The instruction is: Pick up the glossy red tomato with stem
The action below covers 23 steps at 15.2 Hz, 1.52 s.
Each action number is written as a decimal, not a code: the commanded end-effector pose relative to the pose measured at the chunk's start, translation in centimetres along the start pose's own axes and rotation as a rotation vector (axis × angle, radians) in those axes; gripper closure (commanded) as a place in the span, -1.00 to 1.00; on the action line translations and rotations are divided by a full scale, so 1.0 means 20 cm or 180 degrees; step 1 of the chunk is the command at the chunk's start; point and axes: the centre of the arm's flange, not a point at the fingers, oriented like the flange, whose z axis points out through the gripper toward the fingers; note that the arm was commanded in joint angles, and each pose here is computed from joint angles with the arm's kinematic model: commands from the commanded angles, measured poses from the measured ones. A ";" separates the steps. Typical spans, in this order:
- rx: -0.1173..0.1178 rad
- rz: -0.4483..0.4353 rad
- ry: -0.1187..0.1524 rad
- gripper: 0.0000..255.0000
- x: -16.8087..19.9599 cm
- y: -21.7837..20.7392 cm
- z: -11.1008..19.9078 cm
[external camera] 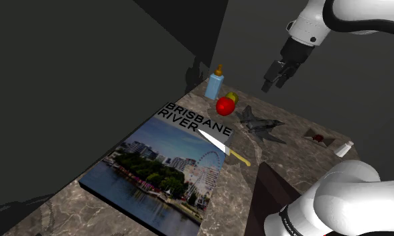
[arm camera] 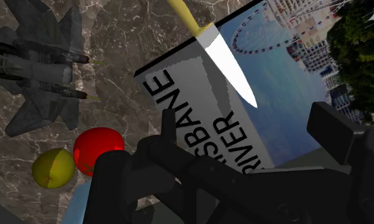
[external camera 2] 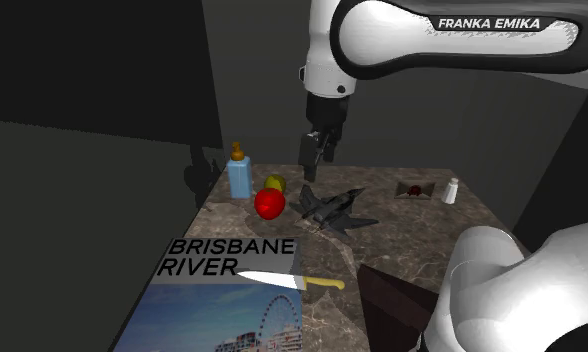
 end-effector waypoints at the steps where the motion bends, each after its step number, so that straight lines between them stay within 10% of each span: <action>1: 0.0000 0.0000 0.0000 -1.00 0.00 0.00 0.00; 23: 0.0199 -0.1184 -0.0071 -1.00 0.86 0.92 0.79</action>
